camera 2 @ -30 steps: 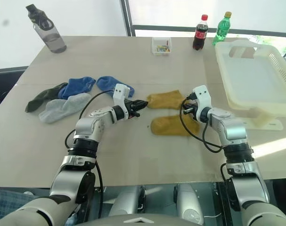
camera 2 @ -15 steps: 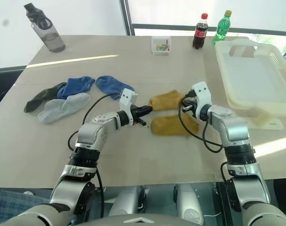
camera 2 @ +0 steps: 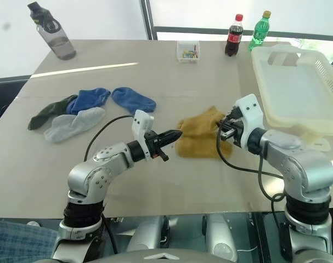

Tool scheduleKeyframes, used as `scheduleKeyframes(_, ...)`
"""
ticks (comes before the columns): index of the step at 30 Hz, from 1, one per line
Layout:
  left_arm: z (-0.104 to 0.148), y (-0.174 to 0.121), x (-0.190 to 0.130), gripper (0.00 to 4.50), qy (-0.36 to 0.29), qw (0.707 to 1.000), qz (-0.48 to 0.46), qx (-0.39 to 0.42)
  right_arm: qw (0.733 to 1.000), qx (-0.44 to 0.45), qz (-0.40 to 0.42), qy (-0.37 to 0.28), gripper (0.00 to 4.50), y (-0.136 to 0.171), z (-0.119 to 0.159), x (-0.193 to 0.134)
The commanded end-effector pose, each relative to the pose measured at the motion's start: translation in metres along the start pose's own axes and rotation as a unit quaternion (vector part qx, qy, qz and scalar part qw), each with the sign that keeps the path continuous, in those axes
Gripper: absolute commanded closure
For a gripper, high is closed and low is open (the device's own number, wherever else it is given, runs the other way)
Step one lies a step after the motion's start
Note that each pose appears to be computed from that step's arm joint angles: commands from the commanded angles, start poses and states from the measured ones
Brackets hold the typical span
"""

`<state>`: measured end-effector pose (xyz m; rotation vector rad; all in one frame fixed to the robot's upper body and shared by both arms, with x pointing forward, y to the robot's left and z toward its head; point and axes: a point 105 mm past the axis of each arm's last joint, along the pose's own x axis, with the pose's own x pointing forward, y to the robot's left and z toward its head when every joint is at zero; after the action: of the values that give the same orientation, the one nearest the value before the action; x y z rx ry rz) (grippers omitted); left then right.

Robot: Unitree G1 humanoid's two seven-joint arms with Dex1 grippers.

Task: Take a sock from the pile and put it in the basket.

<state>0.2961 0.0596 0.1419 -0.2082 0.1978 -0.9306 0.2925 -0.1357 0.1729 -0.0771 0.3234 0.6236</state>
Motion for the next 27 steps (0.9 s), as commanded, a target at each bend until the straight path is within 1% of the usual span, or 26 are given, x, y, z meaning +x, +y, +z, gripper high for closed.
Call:
scheduleKeyframes(1, 0.013, -0.013, -0.004, 4.27, -0.029, 0.999, -0.022, 0.007, 1.000, -0.009, -0.007, -0.011, 4.50, 0.007, 0.007, -0.017)
scheduleKeyframes(4, 0.011, -0.017, -0.005, 4.27, -0.027, 0.999, -0.032, -0.007, 1.000, -0.003, -0.013, -0.005, 4.50, 0.007, 0.005, -0.022)
scheduleKeyframes(6, 0.005, -0.018, -0.006, 4.27, -0.019, 0.999, -0.034, -0.019, 1.000, 0.006, -0.030, 0.002, 4.50, 0.002, -0.001, -0.022)
scheduleKeyframes(10, -0.009, 0.004, -0.004, 4.27, 0.009, 0.999, 0.010, -0.036, 0.999, 0.022, -0.036, 0.006, 4.50, 0.001, -0.006, -0.019)
scheduleKeyframes(12, -0.013, 0.011, -0.006, 4.27, 0.015, 0.998, 0.019, -0.052, 0.999, 0.028, -0.031, 0.006, 4.50, 0.003, -0.006, -0.019)
scheduleKeyframes(15, -0.021, 0.018, -0.008, 4.27, 0.030, 0.998, 0.021, -0.048, 0.999, 0.033, -0.029, 0.013, 4.50, 0.004, -0.009, -0.022)
scheduleKeyframes(17, -0.021, 0.027, -0.005, 4.27, 0.027, 0.997, 0.033, -0.064, 0.999, 0.033, -0.034, 0.020, 4.50, 0.002, -0.013, -0.023)
scheduleKeyframes(20, -0.016, 0.039, 0.005, 4.27, 0.009, 0.992, 0.045, -0.115, 0.999, 0.035, -0.034, 0.021, 4.50, 0.002, -0.014, -0.021)
scheduleKeyframes(24, -0.004, 0.042, 0.019, 4.27, -0.019, 0.984, 0.030, -0.176, 0.999, 0.034, -0.034, 0.018, 4.50, 0.003, -0.013, -0.020)
scheduleKeyframes(27, -0.004, 0.038, 0.023, 4.27, -0.007, 0.983, 0.010, -0.182, 0.999, 0.034, -0.036, 0.016, 4.50, 0.003, -0.013, -0.020)
